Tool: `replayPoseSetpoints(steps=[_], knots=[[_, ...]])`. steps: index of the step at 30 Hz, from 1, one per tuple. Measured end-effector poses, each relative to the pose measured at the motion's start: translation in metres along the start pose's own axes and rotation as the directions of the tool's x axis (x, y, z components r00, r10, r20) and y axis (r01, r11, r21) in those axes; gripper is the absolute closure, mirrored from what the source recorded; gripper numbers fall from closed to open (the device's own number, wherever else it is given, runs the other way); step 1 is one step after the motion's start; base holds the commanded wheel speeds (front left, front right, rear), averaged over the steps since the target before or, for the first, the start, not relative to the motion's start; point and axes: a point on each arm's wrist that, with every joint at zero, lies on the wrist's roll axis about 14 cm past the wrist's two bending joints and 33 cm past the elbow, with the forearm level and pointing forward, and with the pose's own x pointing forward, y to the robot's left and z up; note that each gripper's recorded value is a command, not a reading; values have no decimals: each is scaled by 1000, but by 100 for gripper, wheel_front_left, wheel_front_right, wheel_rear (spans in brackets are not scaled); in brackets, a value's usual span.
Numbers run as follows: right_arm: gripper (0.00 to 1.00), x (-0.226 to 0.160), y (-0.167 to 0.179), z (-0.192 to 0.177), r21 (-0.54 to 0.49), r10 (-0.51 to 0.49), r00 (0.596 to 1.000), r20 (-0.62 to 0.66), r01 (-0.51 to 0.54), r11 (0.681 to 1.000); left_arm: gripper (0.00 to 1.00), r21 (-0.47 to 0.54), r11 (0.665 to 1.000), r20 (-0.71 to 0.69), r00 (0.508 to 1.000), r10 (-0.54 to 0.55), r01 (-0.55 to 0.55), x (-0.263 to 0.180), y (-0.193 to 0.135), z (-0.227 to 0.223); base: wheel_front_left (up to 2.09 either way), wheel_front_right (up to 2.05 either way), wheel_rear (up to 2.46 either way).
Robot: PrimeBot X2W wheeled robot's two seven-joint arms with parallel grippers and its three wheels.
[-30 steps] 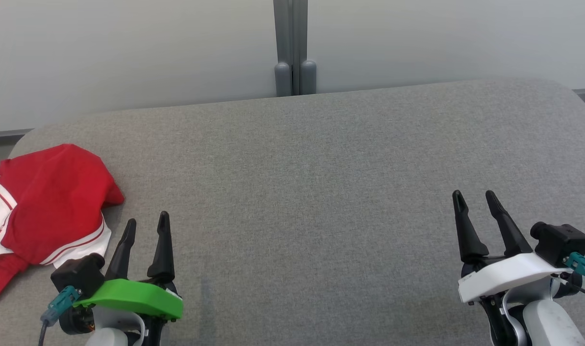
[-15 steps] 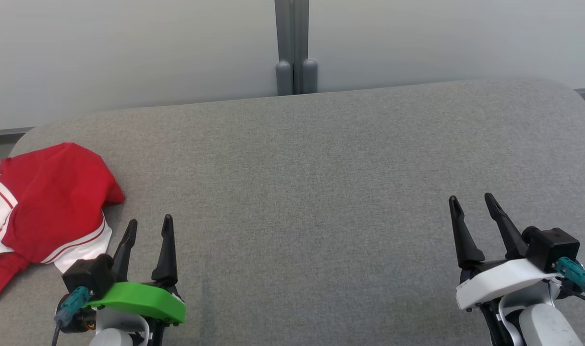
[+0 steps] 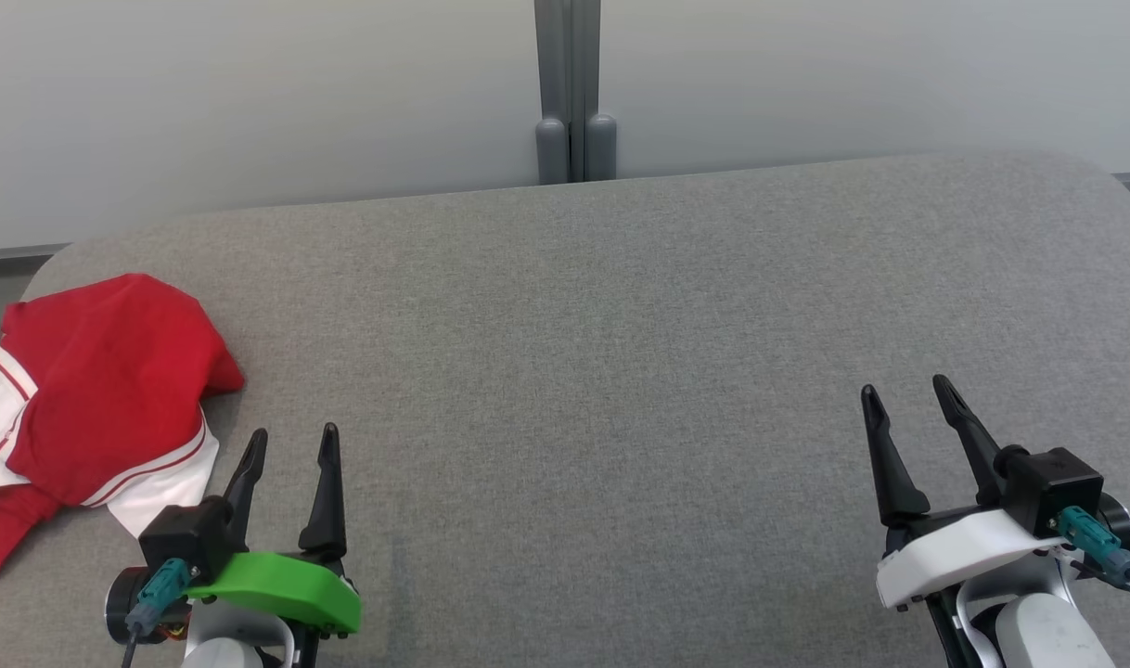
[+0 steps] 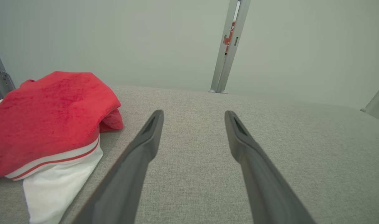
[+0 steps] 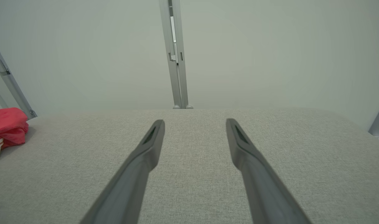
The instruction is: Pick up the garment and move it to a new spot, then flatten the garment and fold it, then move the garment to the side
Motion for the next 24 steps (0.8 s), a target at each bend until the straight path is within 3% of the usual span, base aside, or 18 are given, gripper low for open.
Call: replayPoseSetpoints(steps=[11,24], knots=[[0,-2,0,-1,-42,-1,1000,2,2,999,0,48,999,-3,1000,-7,7,-2,-1,-3,0,0,0],[0,-3,-1,-3,-10,-21,1000,4,21,1000,0,45,999,-4,1000,0,0,-1,1,-5,0,0,0]])
